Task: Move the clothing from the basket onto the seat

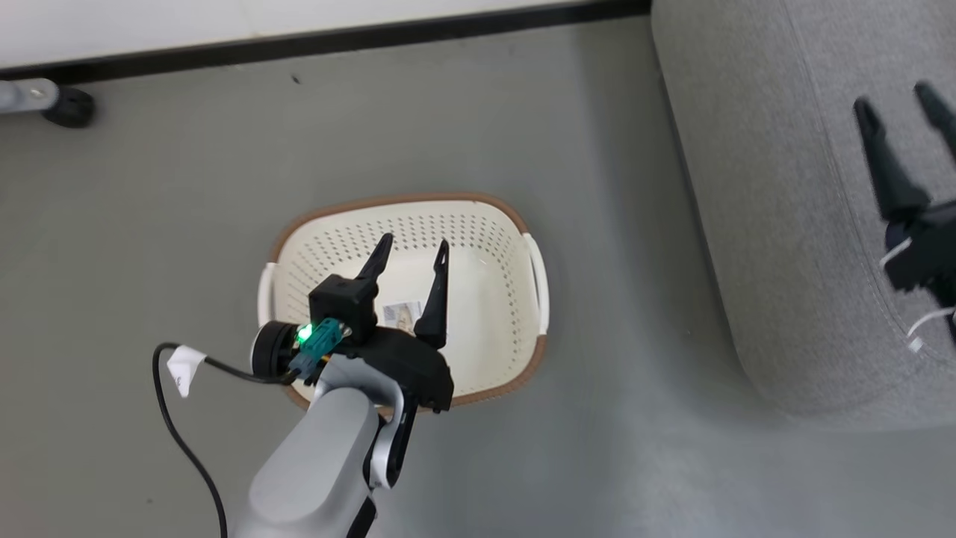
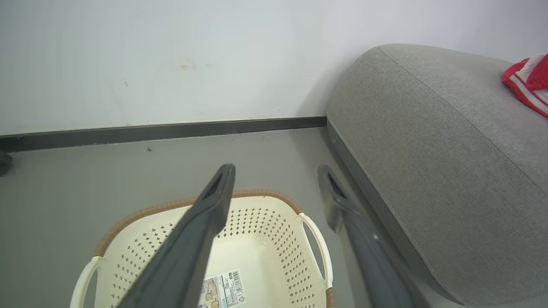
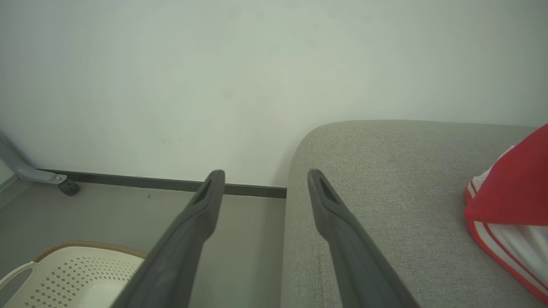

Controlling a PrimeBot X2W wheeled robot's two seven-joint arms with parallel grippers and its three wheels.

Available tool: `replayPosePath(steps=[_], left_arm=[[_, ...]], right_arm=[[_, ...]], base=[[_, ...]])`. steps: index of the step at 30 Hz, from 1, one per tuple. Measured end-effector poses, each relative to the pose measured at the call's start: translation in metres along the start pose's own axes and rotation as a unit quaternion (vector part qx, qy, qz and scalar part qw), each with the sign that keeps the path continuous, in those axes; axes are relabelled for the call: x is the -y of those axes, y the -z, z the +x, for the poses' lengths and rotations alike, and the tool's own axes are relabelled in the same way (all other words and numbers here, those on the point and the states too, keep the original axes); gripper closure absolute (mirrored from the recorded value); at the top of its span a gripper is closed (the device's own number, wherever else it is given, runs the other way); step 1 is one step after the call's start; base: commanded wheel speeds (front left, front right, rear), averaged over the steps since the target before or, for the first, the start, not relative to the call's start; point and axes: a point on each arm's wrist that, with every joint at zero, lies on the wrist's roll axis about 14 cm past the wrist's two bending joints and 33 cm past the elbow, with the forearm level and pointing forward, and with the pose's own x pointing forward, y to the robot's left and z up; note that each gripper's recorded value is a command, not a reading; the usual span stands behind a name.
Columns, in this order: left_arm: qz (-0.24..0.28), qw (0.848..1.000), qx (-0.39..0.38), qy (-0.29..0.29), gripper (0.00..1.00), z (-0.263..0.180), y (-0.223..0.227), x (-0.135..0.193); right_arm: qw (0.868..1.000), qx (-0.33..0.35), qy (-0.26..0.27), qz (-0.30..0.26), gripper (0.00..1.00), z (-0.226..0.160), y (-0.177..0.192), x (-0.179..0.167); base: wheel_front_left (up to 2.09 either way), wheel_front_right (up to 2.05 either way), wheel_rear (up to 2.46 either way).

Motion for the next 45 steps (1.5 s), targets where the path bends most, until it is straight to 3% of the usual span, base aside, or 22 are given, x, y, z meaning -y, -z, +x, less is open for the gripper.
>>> replayPosePath(steps=[10,27,45], left_arm=[[0.009,0.995,0.048,-0.091,0.0,-0.053,-0.032,-0.053],[0.027,0.967,0.105,-0.23,0.0,-0.163,-0.05,-0.123],[0.043,0.959,0.141,-0.244,0.0,-0.2,-0.052,-0.111]], right_arm=[[0.996,-0.001,-0.035,0.077,0.0,-0.019,0.016,-0.058],[0.992,0.036,-0.065,0.106,0.0,-0.045,-0.007,-0.116],[0.995,0.037,-0.028,0.086,0.0,-0.08,0.001,-0.115]], base=[[0.0,0.0,0.0],[0.0,0.0,0.0],[0.0,0.0,0.0]])
